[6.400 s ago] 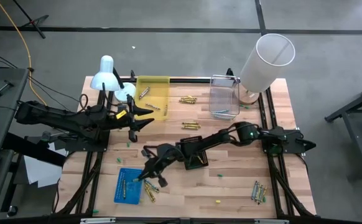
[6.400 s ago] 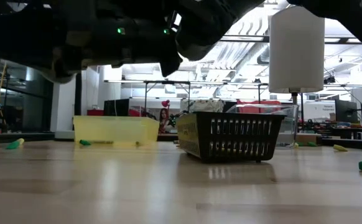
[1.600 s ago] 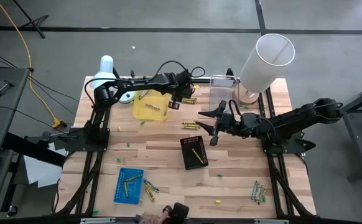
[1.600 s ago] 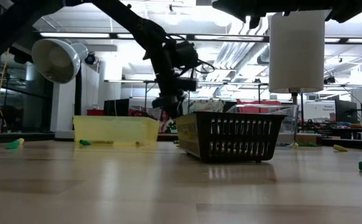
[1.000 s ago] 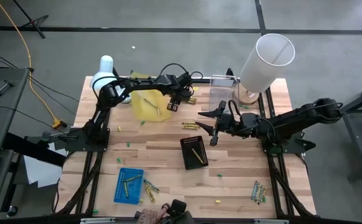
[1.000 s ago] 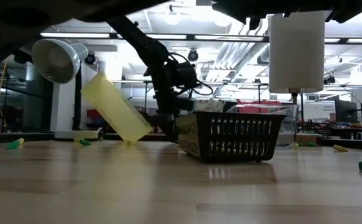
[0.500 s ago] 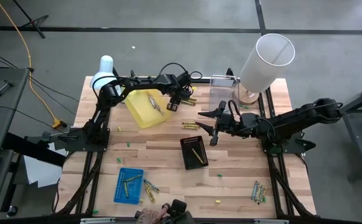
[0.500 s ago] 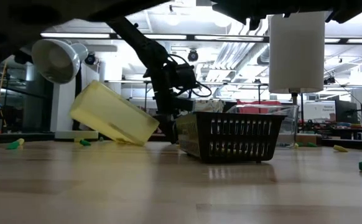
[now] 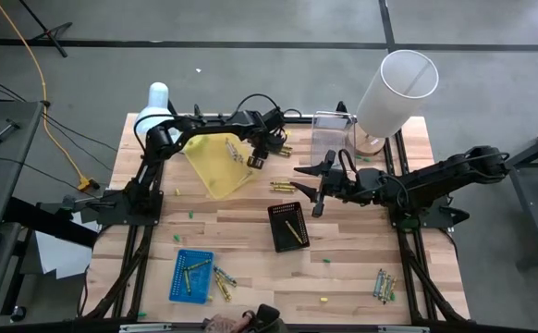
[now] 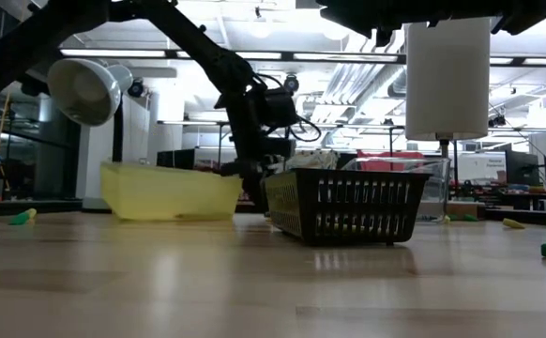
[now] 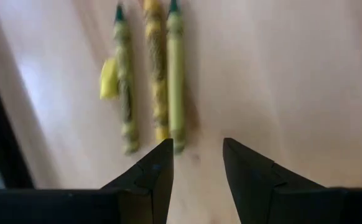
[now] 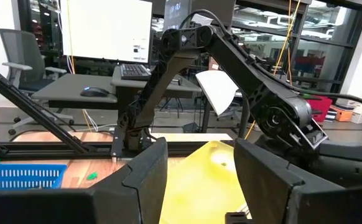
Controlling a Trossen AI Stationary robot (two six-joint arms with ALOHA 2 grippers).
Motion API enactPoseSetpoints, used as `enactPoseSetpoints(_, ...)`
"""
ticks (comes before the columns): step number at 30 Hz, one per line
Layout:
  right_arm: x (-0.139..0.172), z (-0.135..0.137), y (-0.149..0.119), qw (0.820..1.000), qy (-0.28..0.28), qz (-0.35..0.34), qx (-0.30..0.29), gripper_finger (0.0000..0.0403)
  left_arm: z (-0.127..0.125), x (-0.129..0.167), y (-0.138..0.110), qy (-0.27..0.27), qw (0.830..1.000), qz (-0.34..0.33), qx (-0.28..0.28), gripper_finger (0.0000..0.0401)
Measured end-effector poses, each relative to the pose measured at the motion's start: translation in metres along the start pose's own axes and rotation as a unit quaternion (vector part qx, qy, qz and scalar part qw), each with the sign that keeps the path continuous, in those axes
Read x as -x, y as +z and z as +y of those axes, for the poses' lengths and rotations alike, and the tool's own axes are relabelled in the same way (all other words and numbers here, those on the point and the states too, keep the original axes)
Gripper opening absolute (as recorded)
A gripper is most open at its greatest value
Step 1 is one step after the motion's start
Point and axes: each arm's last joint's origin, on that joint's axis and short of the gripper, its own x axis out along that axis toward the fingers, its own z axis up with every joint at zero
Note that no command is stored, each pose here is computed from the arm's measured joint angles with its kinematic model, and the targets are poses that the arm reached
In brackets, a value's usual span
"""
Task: Sort crayons
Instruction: Adjust the yellow bin
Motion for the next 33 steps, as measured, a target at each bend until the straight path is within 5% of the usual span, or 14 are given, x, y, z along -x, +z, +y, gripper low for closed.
enactPoseSetpoints(9,0.000,0.000,0.000,1.000,0.000,0.000,-0.011,0.0179,0.005,-0.001,0.007,0.025,0.999,-0.037,-0.005,0.0131)
enactPoseSetpoints(13,0.000,0.000,0.000,1.000,0.000,0.001,-0.011,0.0179,0.001,-0.001,0.005,-0.008,0.999,-0.041,-0.002,0.0131)
enactPoseSetpoints(25,0.000,0.000,-0.001,1.000,0.000,0.003,-0.010,0.0179,0.003,-0.001,-0.005,0.018,0.999,0.032,-0.012,0.0131)
enactPoseSetpoints(33,0.000,0.000,-0.002,1.000,0.000,0.008,-0.006,0.0179,0.002,0.073,0.003,0.072,0.996,-0.006,0.045,0.0119)
